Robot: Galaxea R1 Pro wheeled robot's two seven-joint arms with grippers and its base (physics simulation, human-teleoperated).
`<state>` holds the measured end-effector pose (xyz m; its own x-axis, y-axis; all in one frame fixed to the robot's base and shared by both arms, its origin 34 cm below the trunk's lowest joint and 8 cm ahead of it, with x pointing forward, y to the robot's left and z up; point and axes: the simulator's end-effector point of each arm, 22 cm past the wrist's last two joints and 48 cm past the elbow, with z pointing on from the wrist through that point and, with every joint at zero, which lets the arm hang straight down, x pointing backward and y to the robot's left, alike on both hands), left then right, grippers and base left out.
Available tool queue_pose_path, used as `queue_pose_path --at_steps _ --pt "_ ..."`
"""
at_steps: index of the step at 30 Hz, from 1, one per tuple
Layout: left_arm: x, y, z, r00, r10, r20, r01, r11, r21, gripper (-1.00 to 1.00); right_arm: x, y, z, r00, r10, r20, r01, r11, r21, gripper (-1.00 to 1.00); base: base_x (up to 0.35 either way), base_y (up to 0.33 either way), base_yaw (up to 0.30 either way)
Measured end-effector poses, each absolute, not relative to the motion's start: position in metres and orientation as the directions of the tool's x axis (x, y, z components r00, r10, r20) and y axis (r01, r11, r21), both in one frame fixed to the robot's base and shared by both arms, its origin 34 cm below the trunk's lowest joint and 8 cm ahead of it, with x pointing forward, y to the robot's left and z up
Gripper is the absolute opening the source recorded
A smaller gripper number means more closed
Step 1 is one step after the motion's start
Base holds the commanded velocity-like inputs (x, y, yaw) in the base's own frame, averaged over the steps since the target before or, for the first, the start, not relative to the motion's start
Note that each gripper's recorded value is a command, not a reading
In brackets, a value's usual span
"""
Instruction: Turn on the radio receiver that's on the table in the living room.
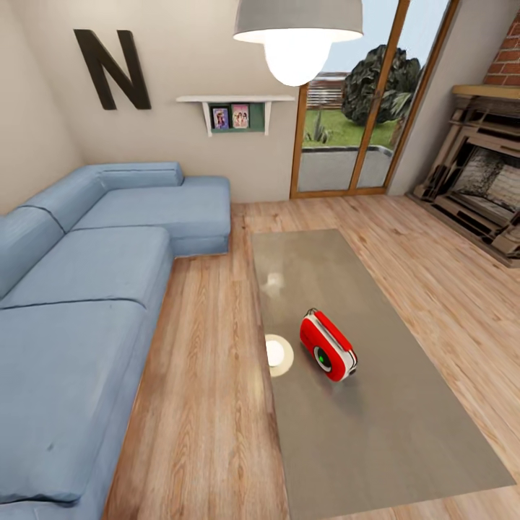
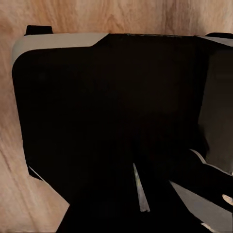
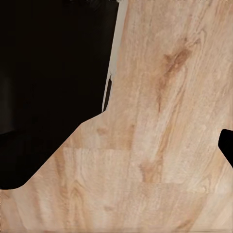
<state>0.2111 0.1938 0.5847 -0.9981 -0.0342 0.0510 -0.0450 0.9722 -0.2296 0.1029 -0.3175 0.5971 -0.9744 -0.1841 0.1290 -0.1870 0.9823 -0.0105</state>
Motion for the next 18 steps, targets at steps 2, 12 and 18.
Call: queue_pose_path --at_steps 2,12,18 --pt "0.208 0.205 0.583 -0.998 -0.037 0.055 -0.046 0.983 -0.177 -1.0 0.104 -0.317 0.597 -0.976 -0.181 0.117 -0.186 0.982 -0.033 1.0 0.0 0.0 0.0" --pt "0.2 0.229 0.582 -0.997 -0.043 0.058 -0.047 0.996 -0.07 -1.0 0.11 -0.316 0.597 -0.98 -0.177 0.094 -0.183 0.981 -0.06 1.0 0.0 0.0 0.0" --pt "0.195 0.233 0.583 -0.997 -0.047 0.055 -0.05 0.997 -0.051 -1.0 0.116 -0.316 0.597 -0.981 -0.178 0.074 -0.183 0.981 -0.063 1.0 0.0 0.0 0.0"
